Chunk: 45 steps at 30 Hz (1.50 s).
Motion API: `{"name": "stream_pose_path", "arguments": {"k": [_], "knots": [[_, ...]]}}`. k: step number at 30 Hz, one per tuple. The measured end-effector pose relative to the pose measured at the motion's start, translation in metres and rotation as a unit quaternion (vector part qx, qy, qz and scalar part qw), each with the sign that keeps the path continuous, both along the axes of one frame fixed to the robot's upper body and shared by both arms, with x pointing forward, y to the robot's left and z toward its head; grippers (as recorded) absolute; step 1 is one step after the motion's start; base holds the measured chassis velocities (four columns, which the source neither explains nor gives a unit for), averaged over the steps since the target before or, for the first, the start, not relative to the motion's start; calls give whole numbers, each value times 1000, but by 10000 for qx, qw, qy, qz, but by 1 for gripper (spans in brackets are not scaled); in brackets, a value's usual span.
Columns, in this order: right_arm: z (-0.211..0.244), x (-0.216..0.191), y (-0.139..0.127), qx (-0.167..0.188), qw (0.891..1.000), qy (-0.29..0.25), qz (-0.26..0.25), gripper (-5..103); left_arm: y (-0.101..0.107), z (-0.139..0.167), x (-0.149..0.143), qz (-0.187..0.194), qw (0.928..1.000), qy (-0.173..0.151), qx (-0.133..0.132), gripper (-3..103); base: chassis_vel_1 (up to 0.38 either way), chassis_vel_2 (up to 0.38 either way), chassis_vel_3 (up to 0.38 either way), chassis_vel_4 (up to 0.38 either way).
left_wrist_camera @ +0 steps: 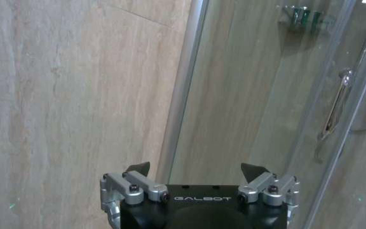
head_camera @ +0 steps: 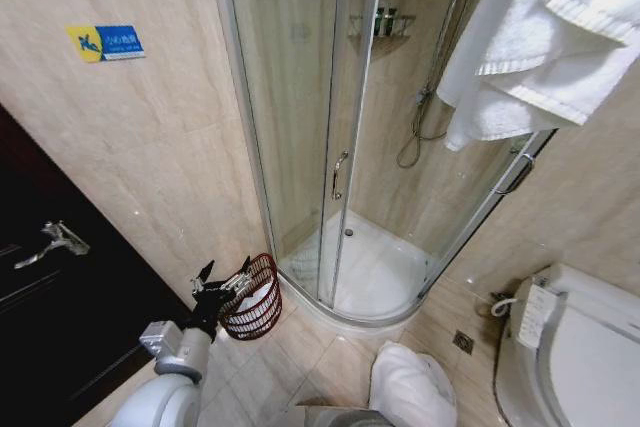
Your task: Discard the used towel into the hamper.
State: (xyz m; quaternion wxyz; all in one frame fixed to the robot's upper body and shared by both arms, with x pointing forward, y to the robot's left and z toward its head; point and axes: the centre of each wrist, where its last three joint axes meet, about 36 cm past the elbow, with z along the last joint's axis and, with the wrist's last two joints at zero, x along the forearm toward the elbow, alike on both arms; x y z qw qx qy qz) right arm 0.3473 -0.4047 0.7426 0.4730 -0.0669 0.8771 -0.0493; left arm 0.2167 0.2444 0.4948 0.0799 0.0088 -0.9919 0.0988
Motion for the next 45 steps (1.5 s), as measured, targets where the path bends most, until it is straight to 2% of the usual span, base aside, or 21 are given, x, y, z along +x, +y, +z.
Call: {"name": "stream_pose_path", "arguments": {"k": [10,17,24,32,38,43,45], "knots": [[69,22,-20,-6,9995,-288,104,100,0,0,0,-1,10000,0,0,97,0,0,0,0],[98,42,-17,68,9990,-318,308,100,0,0,0,-1,10000,0,0,97,0,0,0,0],[128,83,0,111,9980,-378,492,100,0,0,0,-1,10000,1,0,97,0,0,0,0],[176,116,42,268,9965,-668,430,100,0,0,0,-1,10000,0,0,97,0,0,0,0],[203,139,60,326,9963,-795,24,100,0,0,0,-1,10000,0,0,97,0,0,0,0],[213,149,61,356,9941,-866,-547,100,0,0,0,-1,10000,0,0,97,0,0,0,0],[213,151,62,398,9941,-806,-614,100,0,0,0,-1,10000,0,0,97,0,0,0,0]]}}
